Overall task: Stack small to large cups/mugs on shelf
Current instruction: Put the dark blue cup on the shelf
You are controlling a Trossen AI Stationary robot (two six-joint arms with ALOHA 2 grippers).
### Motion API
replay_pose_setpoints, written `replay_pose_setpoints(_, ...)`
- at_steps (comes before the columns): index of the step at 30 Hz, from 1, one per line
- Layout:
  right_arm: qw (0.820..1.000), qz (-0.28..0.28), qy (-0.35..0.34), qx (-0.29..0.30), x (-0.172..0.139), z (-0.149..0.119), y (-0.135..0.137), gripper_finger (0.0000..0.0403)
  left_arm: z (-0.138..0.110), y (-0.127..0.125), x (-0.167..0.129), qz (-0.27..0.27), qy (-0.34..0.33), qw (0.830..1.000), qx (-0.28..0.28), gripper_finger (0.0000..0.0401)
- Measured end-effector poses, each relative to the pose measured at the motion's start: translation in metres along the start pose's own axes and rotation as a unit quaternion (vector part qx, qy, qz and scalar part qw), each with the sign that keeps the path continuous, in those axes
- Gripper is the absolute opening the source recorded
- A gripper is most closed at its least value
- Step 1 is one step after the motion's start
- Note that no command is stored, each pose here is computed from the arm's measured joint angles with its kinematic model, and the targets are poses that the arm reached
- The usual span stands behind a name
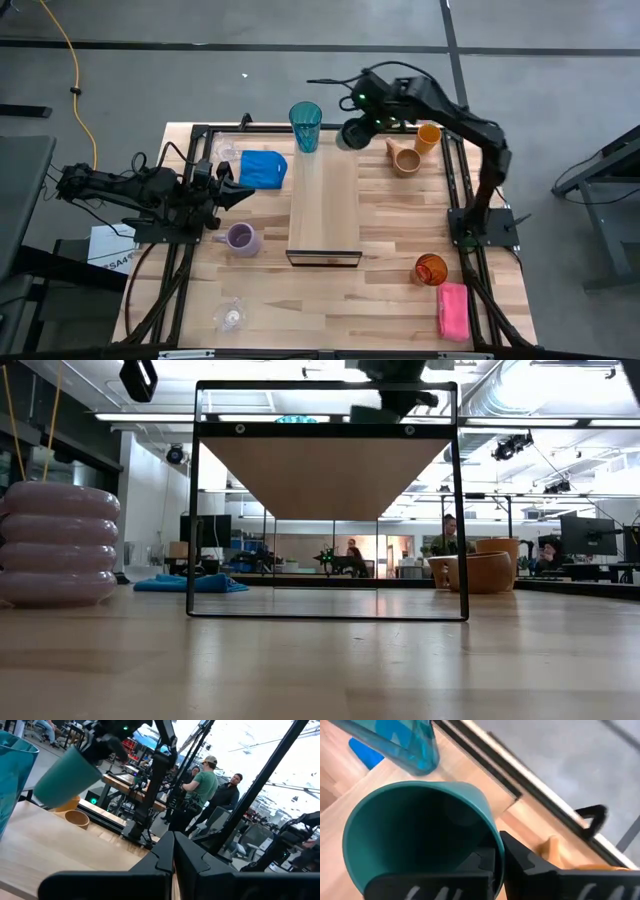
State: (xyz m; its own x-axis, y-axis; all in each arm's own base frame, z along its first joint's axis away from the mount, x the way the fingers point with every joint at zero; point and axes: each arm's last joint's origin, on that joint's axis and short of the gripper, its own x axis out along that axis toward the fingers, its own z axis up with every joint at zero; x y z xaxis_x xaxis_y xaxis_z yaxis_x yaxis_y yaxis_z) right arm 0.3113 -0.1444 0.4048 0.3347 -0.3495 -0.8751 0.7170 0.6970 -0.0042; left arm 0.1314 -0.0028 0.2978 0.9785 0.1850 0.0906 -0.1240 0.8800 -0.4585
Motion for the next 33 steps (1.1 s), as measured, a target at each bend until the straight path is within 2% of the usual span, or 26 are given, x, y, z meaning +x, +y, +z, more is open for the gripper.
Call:
replay_pose_setpoints(3,0.999,-0.019,0.045,0.003,0.015,0.005,-0.003,0.0,0.0,0.0,0.0,0.0,0.0,1.0,0.0,0.0)
replay_pose_setpoints(7,0.998,-0.027,0.065,0.003,0.03,0.013,-0.003,0.0,0.0,0.0,0.0,0.004,-0.002,1.0,0.001,0.0)
replay_pose_setpoints(11,0.998,-0.002,0.065,0.008,0.038,0.017,-0.001,0.0,0.0,0.001,0.0,0.011,-0.006,1.0,0.001,0.0)
replay_pose_setpoints(33,0.999,0.015,0.048,0.017,0.042,0.023,-0.003,0.0001,0.002,0.0,0.0,0.013,-0.017,1.0,-0.001,0.0)
